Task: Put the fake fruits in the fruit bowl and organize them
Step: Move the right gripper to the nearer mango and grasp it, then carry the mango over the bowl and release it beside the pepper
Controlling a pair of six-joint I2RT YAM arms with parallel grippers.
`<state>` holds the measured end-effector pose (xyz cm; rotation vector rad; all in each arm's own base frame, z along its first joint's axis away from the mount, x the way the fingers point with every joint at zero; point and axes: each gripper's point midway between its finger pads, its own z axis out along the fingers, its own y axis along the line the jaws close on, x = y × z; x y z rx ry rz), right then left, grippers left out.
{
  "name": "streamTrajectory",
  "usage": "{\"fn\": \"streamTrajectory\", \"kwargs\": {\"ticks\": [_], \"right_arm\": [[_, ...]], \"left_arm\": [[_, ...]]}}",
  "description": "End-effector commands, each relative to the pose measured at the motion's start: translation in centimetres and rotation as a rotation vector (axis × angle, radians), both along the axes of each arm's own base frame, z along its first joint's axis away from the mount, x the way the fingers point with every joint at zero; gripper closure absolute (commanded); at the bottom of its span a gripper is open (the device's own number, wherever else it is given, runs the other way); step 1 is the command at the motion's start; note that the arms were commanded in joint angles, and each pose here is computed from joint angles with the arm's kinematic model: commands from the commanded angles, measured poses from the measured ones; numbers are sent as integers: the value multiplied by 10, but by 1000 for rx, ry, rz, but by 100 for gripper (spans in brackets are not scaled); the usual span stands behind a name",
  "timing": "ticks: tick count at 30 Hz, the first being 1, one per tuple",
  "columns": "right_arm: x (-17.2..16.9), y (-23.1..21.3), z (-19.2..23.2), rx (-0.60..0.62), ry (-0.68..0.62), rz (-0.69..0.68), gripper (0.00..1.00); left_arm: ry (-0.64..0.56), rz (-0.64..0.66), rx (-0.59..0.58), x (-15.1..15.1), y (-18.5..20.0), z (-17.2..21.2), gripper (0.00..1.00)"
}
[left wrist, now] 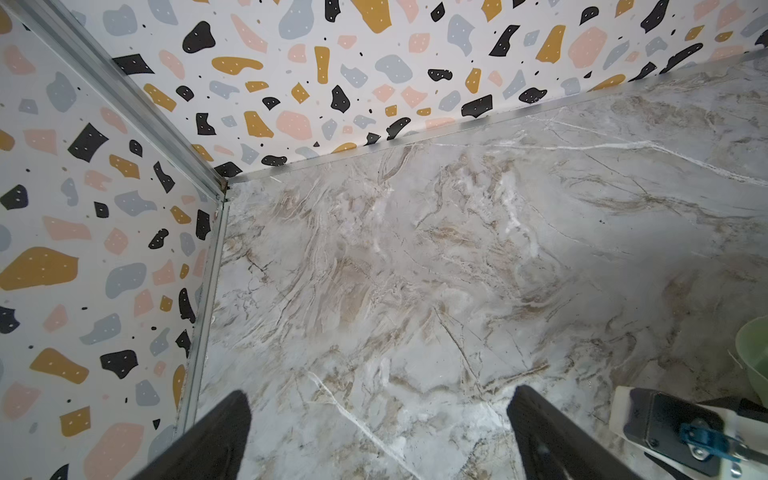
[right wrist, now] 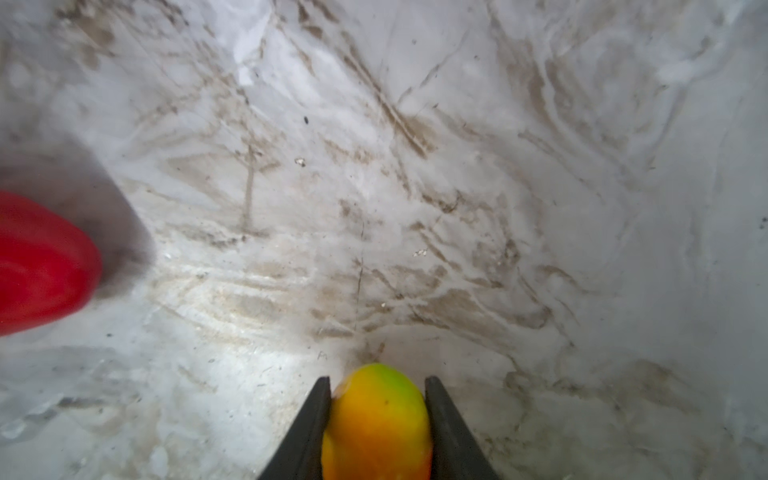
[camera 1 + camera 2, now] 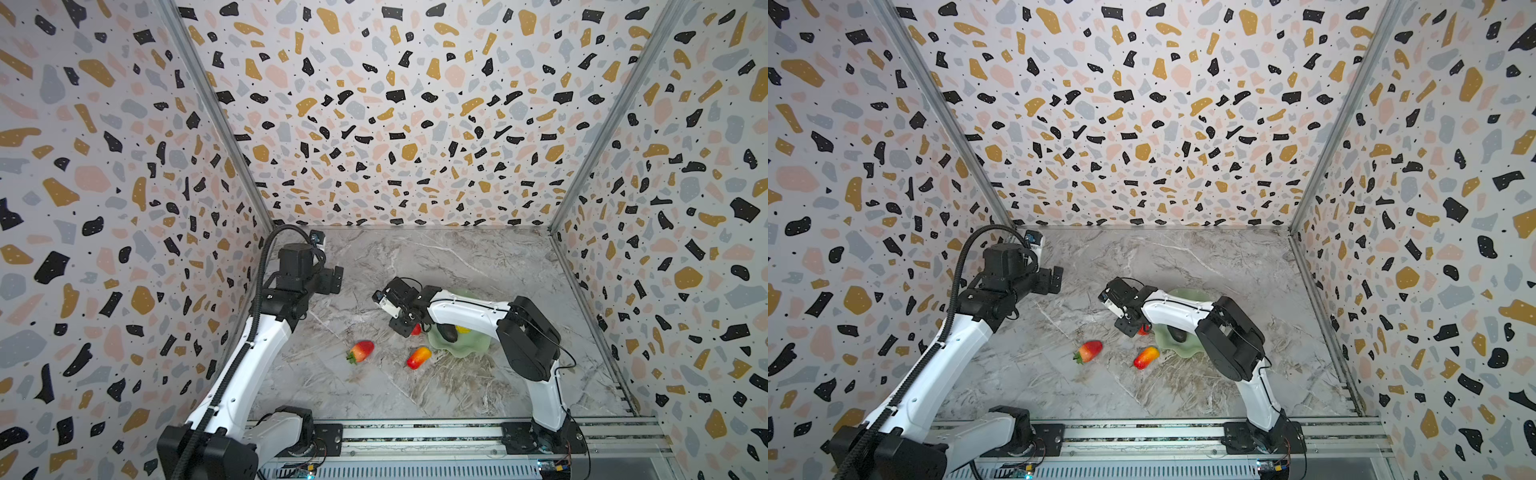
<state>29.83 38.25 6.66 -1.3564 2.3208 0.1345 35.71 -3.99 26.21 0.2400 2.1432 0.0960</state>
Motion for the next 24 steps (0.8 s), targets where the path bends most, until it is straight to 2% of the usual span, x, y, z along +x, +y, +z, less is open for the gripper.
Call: {"fn": "streamTrajectory", "kwargs": {"ticks": [1,4,7,12,19,24], "right_arm": [[5,13,81,158,-74,-13,96],[9,6,109,205,-98,-44,96],[22,-20,124,221,-94,-139,97],[41,-92,125,227,-96,-367,98],[50,-188,123,366,-125,-661,100],[49,-220,105,383,-98,-742,100]], "left_arm": [[-42,-2,4,2,0,9,1],[-39,-2,4,2,0,7,0],[-42,-1,2,2,0,8,1],[-42,-6,1,2,-1,8,0],[-40,-12,-3,2,-2,8,0],[-38,-12,-3,3,-2,7,0]]}}
